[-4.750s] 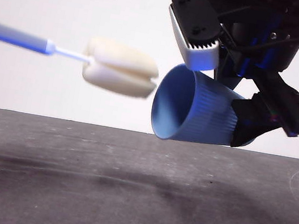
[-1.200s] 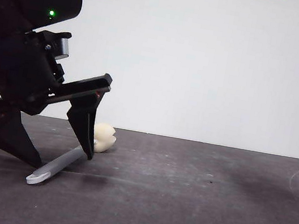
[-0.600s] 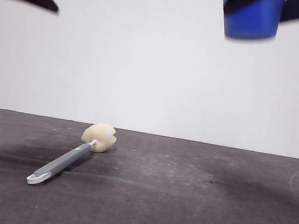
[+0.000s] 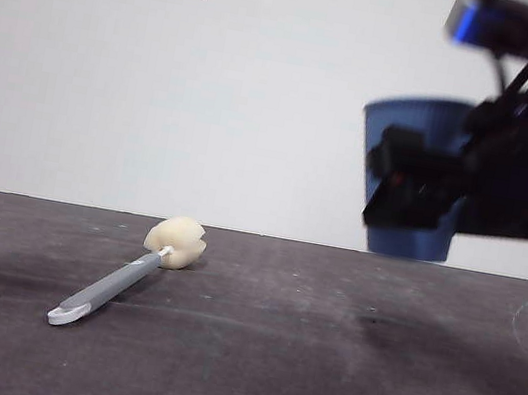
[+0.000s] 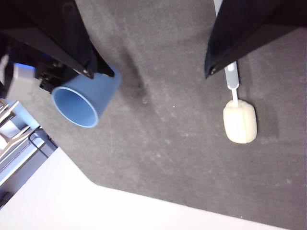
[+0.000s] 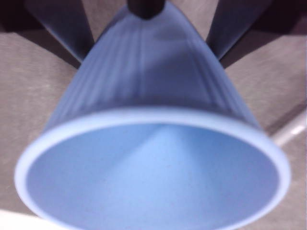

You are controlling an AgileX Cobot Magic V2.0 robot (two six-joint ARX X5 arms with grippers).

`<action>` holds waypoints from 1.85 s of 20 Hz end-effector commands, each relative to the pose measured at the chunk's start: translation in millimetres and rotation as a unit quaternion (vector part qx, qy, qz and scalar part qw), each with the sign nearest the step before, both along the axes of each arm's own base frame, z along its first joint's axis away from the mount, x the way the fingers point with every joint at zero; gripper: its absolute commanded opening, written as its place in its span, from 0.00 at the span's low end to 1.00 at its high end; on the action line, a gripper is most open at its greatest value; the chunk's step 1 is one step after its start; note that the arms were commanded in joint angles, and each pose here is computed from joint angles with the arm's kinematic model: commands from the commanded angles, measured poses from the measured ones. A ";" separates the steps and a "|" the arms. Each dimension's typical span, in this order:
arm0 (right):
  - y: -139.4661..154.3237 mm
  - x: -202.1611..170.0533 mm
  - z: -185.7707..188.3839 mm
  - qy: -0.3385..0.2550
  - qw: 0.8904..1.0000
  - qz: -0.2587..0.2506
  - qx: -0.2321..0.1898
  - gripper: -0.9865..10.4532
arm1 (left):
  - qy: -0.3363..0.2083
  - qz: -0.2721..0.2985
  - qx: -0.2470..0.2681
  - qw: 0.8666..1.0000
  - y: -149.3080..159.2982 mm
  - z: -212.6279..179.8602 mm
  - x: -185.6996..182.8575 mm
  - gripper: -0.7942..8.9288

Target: Pick up the cup brush,pick up the cup,insert the brush into the cup,clean the cup,put the cup brush back,put the cup back to the fixed position on the table

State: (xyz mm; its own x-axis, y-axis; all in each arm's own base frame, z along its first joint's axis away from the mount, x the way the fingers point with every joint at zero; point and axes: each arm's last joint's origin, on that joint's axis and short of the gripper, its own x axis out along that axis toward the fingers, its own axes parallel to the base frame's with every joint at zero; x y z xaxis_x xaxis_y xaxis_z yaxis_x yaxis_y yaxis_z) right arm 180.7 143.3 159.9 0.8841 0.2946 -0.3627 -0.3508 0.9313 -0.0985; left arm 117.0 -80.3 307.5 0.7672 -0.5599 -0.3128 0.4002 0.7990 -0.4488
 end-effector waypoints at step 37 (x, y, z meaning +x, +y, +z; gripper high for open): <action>-36.7 45.6 -79.8 0.123 0.989 0.076 0.000 0.45 | -0.002 -0.009 0.037 0.999 1.4 -3.3 -1.7 0.47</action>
